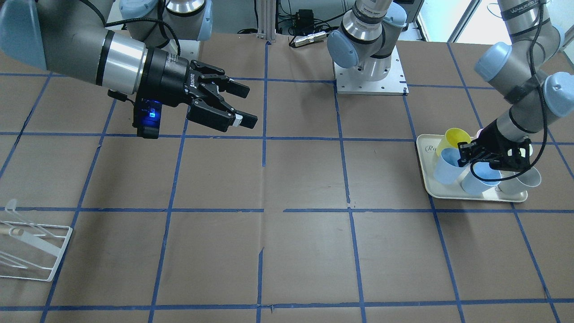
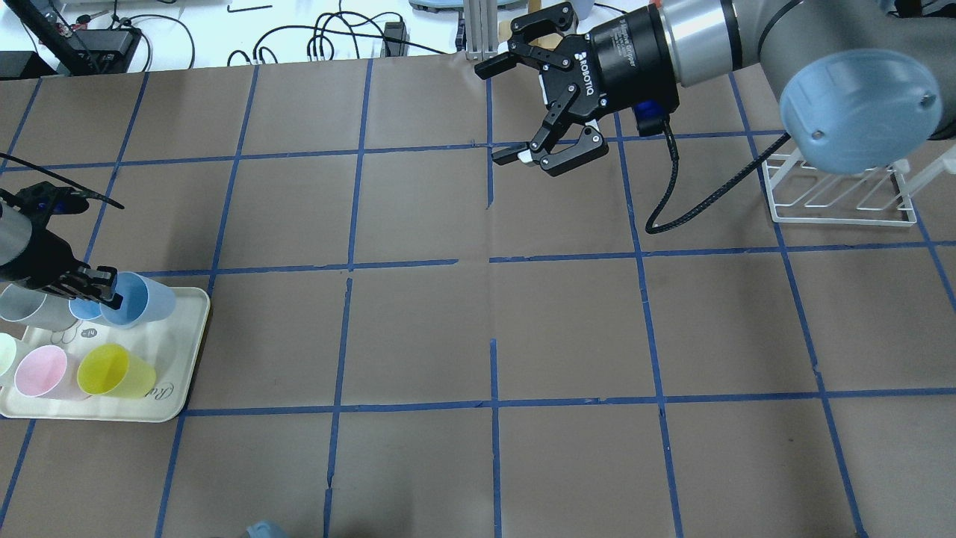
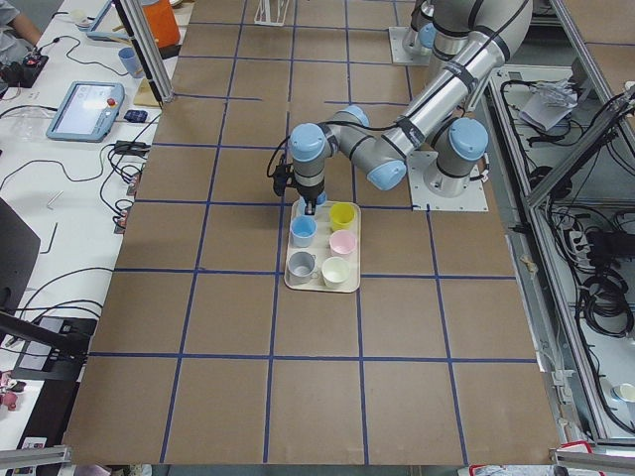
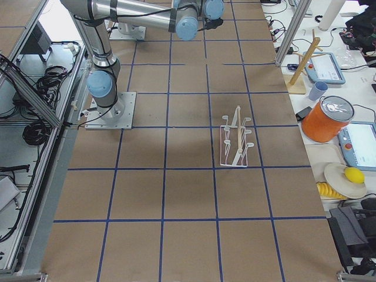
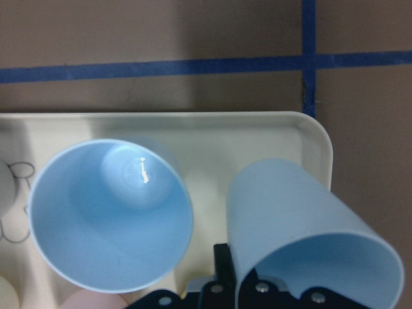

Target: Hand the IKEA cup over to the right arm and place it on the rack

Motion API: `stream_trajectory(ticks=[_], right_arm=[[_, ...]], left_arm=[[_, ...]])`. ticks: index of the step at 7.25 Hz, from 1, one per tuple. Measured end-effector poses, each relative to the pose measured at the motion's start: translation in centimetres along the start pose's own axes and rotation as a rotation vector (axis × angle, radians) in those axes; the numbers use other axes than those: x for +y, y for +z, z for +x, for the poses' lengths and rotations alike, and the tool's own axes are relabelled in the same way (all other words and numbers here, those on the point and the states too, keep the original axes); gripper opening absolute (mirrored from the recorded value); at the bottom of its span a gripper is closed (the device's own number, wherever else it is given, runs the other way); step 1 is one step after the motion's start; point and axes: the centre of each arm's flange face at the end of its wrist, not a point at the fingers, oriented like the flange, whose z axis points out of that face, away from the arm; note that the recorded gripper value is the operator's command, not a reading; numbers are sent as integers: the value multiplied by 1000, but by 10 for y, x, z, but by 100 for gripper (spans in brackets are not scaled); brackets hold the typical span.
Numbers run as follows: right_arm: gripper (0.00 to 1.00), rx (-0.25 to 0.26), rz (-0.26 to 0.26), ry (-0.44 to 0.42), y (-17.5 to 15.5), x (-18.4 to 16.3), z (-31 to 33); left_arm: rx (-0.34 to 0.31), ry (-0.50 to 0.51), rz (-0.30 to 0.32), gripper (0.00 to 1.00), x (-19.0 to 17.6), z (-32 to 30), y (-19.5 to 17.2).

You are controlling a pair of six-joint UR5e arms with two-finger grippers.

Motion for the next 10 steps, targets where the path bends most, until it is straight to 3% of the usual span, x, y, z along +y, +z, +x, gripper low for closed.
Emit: stream_trajectory(ticks=[1, 2, 4, 7, 8, 10], right_arm=[[100, -11, -28, 15, 0, 0, 0], [100, -24, -51, 36, -2, -2, -1], [100, -62, -122, 88, -3, -16, 5], [100, -104, -197, 138, -5, -27, 9], [100, -113, -206, 150, -8, -28, 9], [100, -115, -207, 154, -9, -28, 10]], left_arm=[[69, 1, 30, 0, -7, 5, -19], [202, -8, 78, 0, -13, 18, -32], [552, -64, 198, 0, -23, 51, -42], [1070, -238, 317, 0, -26, 116, -43], [1187, -248, 344, 0, -28, 153, -44], [1328, -225, 365, 0, -26, 217, -52]])
